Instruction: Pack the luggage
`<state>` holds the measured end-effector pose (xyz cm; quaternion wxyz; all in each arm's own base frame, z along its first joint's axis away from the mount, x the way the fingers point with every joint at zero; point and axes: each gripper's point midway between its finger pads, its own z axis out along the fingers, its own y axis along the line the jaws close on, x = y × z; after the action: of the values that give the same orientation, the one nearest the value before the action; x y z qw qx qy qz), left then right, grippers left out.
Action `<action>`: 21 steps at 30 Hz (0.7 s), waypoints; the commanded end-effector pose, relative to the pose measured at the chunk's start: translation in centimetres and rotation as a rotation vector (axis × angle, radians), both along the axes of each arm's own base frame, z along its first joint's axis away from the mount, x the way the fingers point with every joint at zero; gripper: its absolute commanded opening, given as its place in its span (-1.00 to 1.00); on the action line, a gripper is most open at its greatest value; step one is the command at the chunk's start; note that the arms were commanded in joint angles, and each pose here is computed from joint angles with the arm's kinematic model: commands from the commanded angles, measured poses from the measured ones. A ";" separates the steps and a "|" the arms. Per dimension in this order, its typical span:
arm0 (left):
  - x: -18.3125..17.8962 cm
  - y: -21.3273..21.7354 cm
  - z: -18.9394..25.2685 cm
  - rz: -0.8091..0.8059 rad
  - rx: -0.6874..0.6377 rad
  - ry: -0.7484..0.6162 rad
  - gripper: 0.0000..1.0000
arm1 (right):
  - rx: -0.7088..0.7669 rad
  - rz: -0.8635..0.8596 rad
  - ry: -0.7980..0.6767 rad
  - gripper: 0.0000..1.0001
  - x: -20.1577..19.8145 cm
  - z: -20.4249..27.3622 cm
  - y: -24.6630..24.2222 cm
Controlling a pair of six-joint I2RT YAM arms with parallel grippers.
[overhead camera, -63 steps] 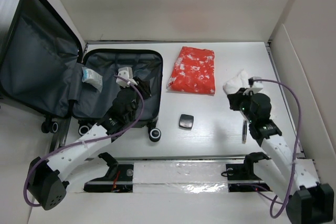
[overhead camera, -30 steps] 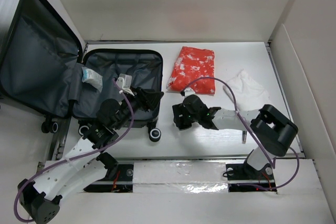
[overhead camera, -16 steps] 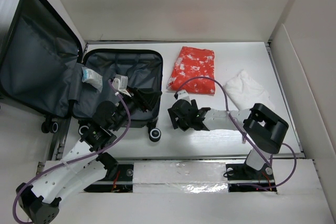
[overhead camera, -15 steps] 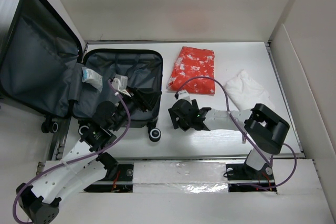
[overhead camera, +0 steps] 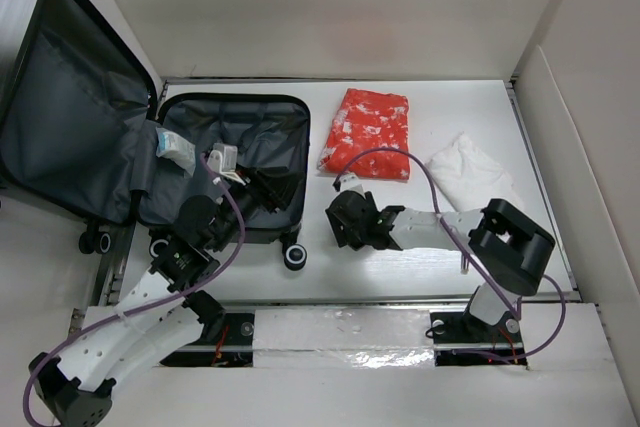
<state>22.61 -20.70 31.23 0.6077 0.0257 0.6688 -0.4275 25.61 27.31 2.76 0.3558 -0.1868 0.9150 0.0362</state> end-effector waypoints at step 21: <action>-2.6 6.7 5.7 0.184 -0.310 -0.147 0.00 | 0.659 0.449 -0.356 0.92 5.2 26.9 18.9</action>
<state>20.98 -15.14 34.33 0.6635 -0.0849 0.5998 -0.4391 31.06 43.20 25.27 0.5149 -0.2388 0.7656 0.3030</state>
